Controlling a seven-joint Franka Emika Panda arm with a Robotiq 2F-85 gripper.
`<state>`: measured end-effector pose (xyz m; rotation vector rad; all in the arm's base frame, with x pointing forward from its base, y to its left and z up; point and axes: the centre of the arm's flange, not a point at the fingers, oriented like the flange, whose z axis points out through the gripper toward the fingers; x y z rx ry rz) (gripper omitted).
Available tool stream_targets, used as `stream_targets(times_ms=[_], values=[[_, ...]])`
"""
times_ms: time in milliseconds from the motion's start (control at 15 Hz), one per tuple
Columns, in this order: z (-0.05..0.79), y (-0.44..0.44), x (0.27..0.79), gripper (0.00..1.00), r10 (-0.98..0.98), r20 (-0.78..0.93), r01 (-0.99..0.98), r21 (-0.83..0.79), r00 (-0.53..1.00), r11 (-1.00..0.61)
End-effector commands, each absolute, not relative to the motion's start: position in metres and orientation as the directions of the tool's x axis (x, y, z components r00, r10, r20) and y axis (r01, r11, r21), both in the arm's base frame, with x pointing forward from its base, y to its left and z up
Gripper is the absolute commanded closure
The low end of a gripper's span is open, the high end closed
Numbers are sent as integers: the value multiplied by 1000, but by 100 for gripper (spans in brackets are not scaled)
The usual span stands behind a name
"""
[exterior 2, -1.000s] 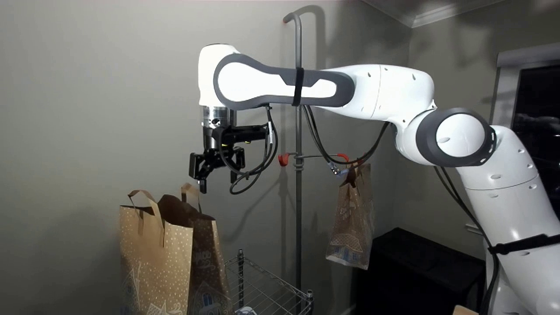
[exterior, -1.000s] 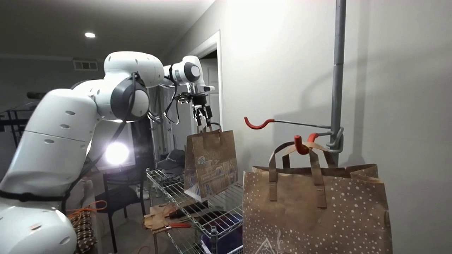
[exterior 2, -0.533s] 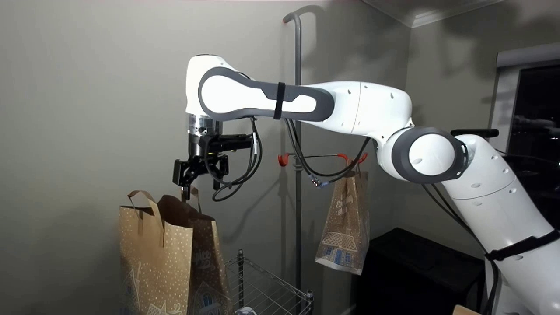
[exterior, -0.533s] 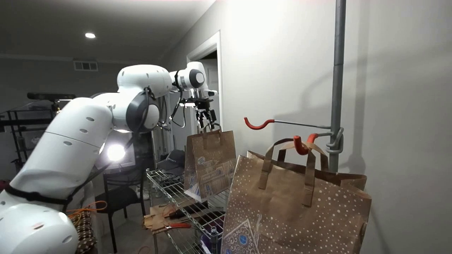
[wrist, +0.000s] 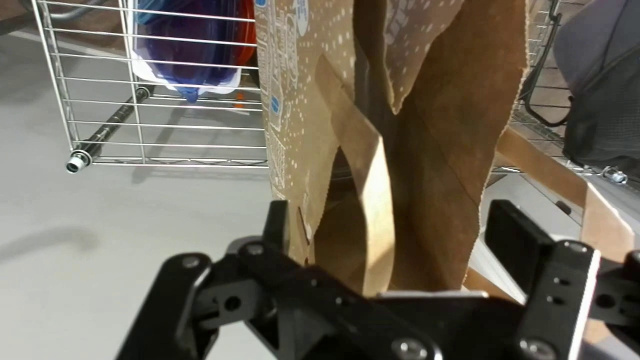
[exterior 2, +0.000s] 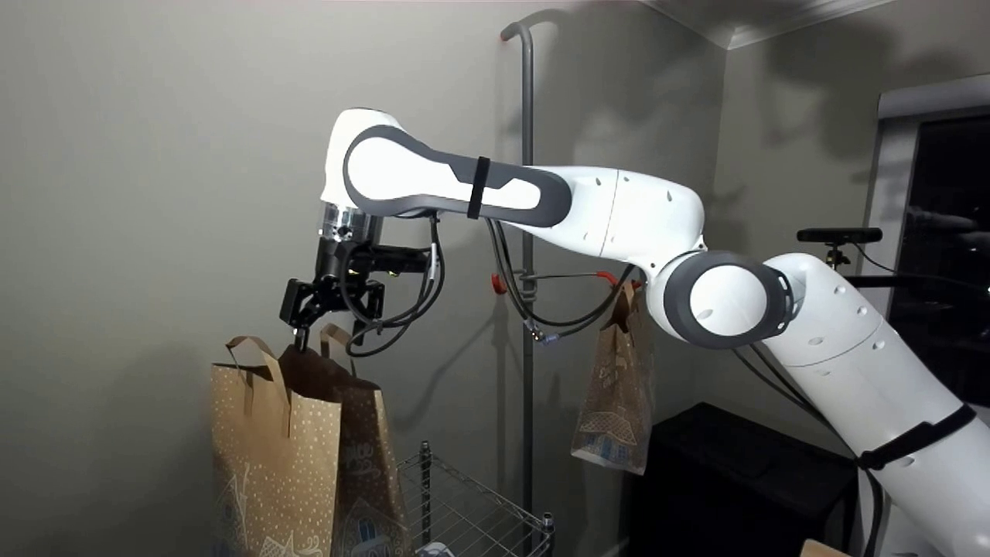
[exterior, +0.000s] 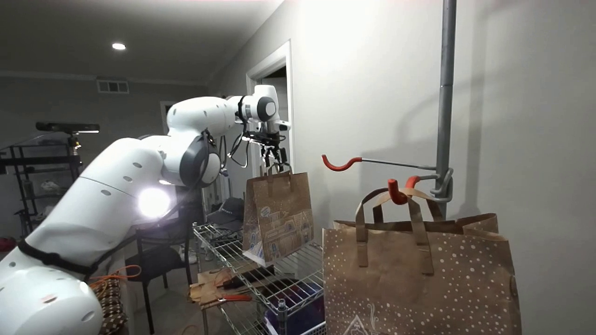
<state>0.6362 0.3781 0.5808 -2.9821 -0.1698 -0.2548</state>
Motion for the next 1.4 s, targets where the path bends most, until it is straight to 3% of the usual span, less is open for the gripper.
stream_targets(times_ms=[0,267,800,1333], values=[[591,390,654,0,113,161,149,-231,980,-961],[602,408,642,0,165,166,206,-272,972,-940],[584,458,624,0,277,154,305,-207,948,-930],[576,468,625,0,242,245,267,-74,939,-961]])
